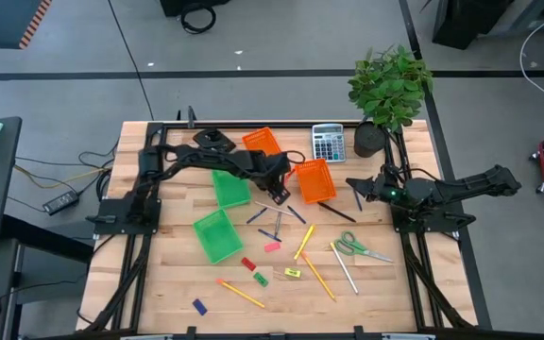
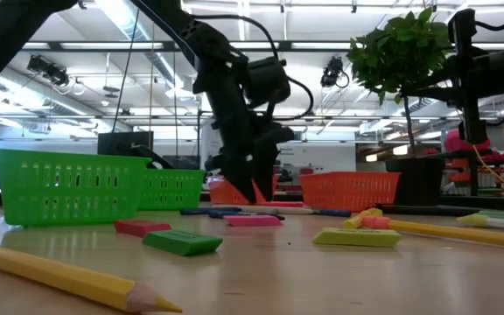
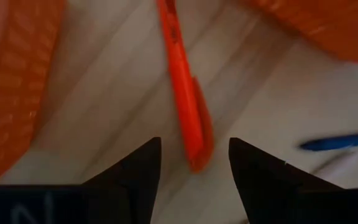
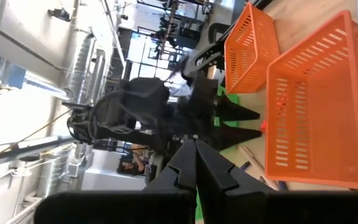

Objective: Sort crayons/erasers/pens/pencils in bins
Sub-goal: Put the orange pen into the top green bin

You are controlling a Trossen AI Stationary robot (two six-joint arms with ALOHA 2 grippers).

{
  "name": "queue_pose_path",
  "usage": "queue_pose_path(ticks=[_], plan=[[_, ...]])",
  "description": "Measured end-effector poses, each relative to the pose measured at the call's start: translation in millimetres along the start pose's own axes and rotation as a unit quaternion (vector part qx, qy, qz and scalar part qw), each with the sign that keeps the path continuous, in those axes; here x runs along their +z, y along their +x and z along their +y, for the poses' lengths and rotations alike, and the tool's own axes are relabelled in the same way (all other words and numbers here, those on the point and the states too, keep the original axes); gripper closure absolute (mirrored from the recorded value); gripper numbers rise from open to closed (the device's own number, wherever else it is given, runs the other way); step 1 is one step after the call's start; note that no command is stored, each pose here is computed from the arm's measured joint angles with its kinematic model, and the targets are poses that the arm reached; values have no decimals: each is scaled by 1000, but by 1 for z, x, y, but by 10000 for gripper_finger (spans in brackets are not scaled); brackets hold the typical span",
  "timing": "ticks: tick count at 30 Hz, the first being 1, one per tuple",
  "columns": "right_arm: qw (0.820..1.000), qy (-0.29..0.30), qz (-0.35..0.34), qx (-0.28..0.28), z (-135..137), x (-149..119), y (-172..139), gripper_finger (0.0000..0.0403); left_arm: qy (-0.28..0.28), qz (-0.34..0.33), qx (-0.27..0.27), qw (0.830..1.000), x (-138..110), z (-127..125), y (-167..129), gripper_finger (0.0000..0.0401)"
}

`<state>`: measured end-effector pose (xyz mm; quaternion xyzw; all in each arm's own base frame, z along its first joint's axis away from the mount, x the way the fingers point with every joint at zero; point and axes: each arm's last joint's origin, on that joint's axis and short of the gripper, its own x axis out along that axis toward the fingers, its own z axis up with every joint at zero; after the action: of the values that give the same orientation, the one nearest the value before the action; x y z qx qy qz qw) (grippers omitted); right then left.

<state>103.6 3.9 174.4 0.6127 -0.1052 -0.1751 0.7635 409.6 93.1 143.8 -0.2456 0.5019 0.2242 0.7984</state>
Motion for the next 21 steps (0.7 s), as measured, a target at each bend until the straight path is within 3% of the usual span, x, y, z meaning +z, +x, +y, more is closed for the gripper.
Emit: queue_pose_path(ticks=[13, 21], plan=[[1000, 5, 0, 0, 0, 0, 0, 394, 15, 2, 25, 1000, -4, -2, 11, 223], [1000, -7, 1, -1, 0, 0, 0, 394, 83, -10, 53, 995, -11, -14, 14, 251]])
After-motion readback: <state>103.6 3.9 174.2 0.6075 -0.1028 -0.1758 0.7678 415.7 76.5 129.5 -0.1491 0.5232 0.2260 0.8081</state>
